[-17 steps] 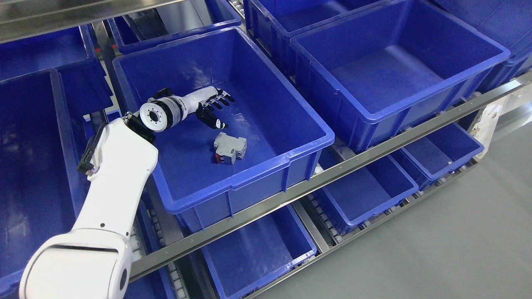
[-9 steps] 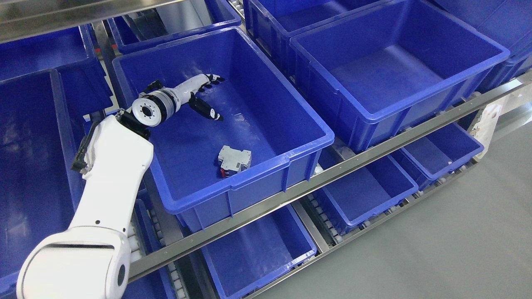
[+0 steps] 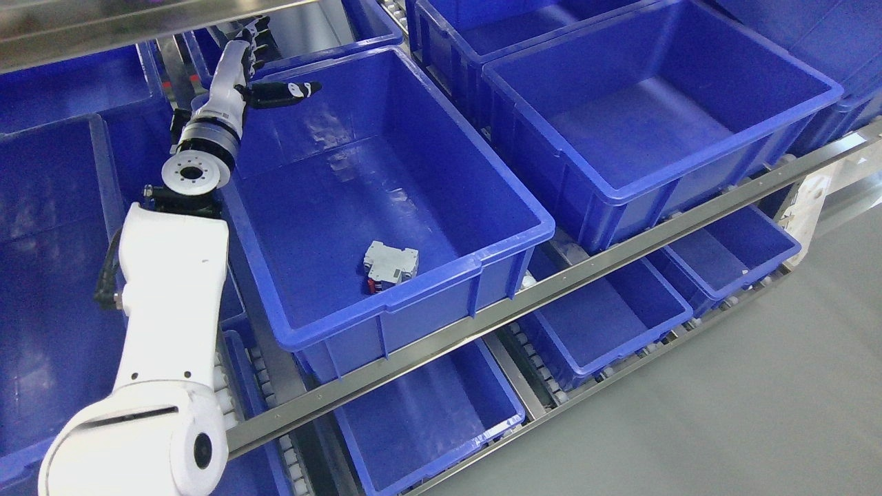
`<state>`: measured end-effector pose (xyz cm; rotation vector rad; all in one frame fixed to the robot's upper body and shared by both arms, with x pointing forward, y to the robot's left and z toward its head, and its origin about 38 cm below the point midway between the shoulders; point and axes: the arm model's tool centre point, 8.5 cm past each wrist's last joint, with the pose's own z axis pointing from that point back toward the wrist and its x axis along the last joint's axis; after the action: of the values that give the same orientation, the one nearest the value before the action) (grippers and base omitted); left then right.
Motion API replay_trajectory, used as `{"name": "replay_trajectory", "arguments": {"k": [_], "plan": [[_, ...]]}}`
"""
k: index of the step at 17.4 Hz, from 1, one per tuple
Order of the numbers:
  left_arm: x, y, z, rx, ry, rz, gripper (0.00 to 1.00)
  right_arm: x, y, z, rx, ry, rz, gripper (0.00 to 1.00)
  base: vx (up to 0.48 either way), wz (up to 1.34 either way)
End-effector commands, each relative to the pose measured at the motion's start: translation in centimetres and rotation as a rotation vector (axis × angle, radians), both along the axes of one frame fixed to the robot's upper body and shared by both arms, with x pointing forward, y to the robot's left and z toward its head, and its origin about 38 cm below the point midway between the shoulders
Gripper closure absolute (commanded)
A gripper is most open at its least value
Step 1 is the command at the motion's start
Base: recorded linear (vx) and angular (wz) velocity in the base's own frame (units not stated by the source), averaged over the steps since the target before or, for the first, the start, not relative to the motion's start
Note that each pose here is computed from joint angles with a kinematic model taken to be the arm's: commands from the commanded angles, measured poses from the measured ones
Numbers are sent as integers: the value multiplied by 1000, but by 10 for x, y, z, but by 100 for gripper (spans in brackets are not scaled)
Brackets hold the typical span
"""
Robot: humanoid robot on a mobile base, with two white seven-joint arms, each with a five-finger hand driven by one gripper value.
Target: Place circuit breaker on shelf
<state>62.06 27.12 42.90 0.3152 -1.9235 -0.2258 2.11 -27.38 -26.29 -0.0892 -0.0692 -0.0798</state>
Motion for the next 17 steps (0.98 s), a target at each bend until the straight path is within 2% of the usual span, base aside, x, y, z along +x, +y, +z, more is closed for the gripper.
{"name": "replay_trajectory", "arguments": {"k": [1,3,9,12,15,17], "plan": [[-48,49,36,-265,-274,32,0,0,-11,1,-18,0,1,0,-17,-58],[-63,48,37,-228,-324,33,0,0,-11,1,-18,0,1,0,-54,-125],[-93,27,-2,-102,-342,15,0,0,-11,1,-18,0,1,0,-117,-107],[-114,18,-2,-59,-388,3,0,0,-11,1,-18,-2,1,0,-151,93],[-123,-10,-18,-11,-368,-46,0,0,-11,1,-18,0,1,0,-172,211],[-124,-24,-19,-20,-333,-35,0,-1,-11,1,-18,1,1,0,-177,228]]}}
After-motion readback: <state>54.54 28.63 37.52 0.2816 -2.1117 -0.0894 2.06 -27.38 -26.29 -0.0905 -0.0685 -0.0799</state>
